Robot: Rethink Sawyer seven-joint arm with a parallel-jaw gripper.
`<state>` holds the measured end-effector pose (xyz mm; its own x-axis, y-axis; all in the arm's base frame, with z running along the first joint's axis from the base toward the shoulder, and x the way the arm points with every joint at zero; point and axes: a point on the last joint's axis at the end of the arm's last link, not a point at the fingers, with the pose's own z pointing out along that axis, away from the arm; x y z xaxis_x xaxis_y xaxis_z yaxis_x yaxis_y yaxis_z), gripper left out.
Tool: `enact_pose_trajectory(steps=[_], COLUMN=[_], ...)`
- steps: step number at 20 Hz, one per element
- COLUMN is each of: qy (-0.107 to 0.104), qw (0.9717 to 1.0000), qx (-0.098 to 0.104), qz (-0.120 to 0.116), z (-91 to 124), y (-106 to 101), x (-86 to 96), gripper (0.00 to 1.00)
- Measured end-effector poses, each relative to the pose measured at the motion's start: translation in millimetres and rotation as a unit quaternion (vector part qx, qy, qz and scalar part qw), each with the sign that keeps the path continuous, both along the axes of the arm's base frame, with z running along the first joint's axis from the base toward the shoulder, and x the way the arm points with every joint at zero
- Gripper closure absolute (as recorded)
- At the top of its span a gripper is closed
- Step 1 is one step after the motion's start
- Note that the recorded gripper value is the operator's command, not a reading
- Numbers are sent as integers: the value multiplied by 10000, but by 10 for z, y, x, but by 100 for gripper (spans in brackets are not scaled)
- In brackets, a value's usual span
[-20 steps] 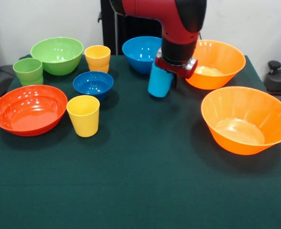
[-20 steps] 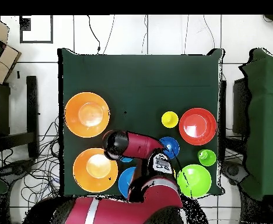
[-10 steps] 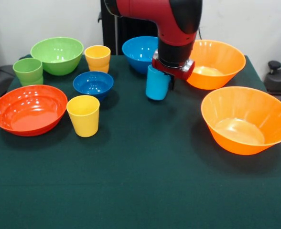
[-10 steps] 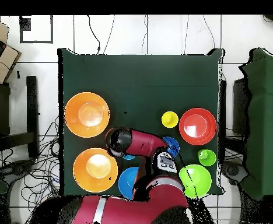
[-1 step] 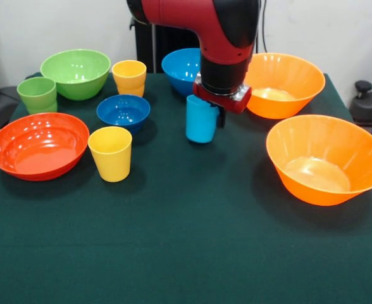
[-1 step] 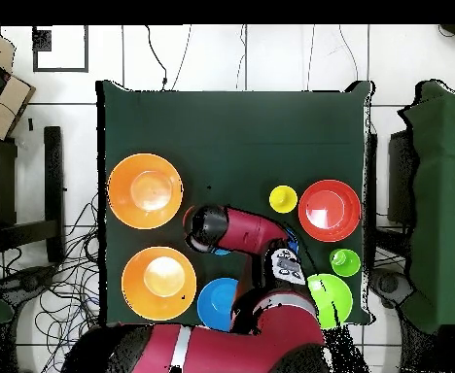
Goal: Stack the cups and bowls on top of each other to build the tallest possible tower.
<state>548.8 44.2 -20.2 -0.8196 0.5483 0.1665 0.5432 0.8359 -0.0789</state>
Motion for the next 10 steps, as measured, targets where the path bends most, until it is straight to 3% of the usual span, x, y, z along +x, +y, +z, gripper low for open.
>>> enact_pose_trajectory(steps=[10], qy=[-150], qw=[9999], qx=[-5], qz=[17], z=[17], y=[-5], x=[161], gripper=[100])
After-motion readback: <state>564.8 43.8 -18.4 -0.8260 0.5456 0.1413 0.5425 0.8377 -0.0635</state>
